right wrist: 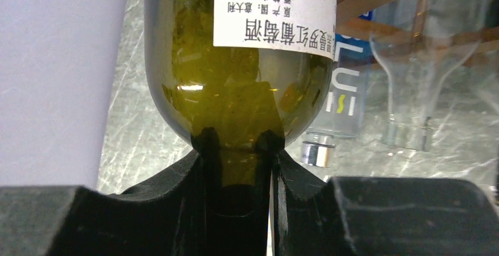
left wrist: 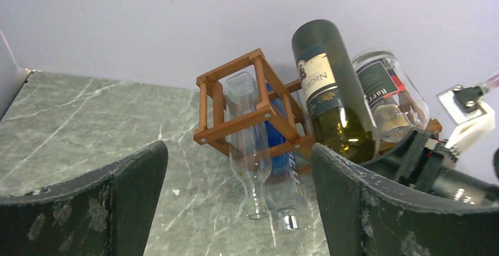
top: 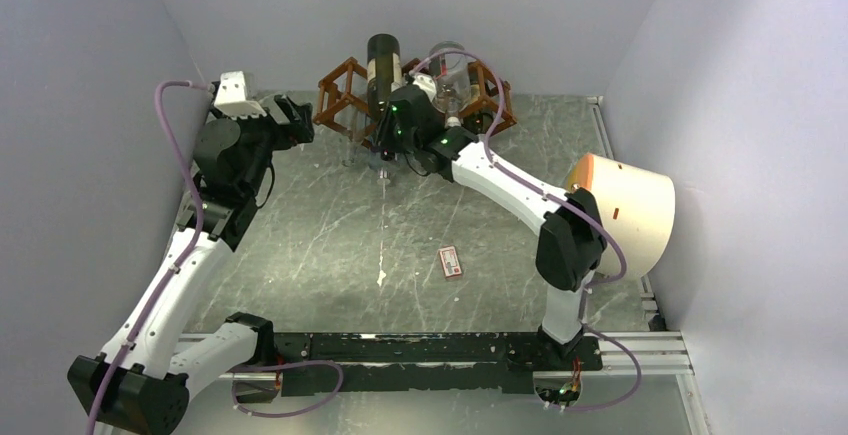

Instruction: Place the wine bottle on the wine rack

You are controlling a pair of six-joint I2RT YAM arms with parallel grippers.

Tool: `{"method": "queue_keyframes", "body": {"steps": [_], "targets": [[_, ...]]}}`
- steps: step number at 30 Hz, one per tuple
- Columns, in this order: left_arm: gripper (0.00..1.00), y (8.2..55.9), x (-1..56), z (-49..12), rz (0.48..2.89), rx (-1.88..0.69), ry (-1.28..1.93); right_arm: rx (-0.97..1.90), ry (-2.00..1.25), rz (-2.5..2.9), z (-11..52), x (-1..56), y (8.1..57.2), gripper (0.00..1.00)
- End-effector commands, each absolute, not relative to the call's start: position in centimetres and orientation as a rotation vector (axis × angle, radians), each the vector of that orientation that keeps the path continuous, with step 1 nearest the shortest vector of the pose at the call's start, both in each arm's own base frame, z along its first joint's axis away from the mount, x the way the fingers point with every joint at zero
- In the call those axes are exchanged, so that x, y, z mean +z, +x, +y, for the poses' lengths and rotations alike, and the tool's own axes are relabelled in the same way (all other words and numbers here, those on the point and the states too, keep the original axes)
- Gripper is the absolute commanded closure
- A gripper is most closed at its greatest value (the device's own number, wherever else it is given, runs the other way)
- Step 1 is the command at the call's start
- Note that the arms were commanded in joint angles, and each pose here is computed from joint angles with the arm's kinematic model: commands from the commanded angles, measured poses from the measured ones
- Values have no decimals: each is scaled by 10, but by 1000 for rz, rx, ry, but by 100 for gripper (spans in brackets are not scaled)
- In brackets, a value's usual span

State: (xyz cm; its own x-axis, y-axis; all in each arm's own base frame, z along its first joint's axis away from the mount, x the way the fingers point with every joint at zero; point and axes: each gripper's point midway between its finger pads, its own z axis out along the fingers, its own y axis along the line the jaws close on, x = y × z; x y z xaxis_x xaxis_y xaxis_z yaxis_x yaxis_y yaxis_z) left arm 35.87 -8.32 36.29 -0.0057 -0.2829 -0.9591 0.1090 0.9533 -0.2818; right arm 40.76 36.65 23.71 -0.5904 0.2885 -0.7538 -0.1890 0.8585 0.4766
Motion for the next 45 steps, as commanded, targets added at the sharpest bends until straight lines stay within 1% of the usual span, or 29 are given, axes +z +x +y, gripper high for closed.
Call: {"method": "queue_keyframes", "body": {"steps": [1, 6, 15, 17, 21, 26, 30, 34, 39, 45], "targets": [[6, 353, 367, -76, 1523, -322, -195, 859, 195, 1882, 388, 315, 430, 100], [6, 349, 370, -78, 1496, -305, -130, 884, 242, 1891, 395, 303, 440, 100], [6, 350, 368, -77, 1494, -295, -124, 916, 294, 1951, 407, 274, 448, 100], [6, 351, 367, -78, 1501, -299, -122, 903, 308, 1969, 405, 266, 450, 94], [6, 350, 367, -79, 1500, -304, -119, 885, 324, 1983, 402, 255, 451, 76], [6, 352, 364, -79, 1515, -297, -111, 863, 329, 1994, 396, 248, 451, 50], [6, 353, 362, -79, 1524, -293, -114, 843, 319, 1995, 390, 247, 448, 35], [6, 354, 361, -81, 1538, -302, -109, 809, 331, 1991, 377, 248, 443, 28], [6, 355, 357, -83, 1556, -302, -102, 859, 347, 1924, 361, 267, 426, 23], [6, 358, 355, -79, 1573, -295, -152, 854, 305, 1847, 332, 301, 402, 22]]}}
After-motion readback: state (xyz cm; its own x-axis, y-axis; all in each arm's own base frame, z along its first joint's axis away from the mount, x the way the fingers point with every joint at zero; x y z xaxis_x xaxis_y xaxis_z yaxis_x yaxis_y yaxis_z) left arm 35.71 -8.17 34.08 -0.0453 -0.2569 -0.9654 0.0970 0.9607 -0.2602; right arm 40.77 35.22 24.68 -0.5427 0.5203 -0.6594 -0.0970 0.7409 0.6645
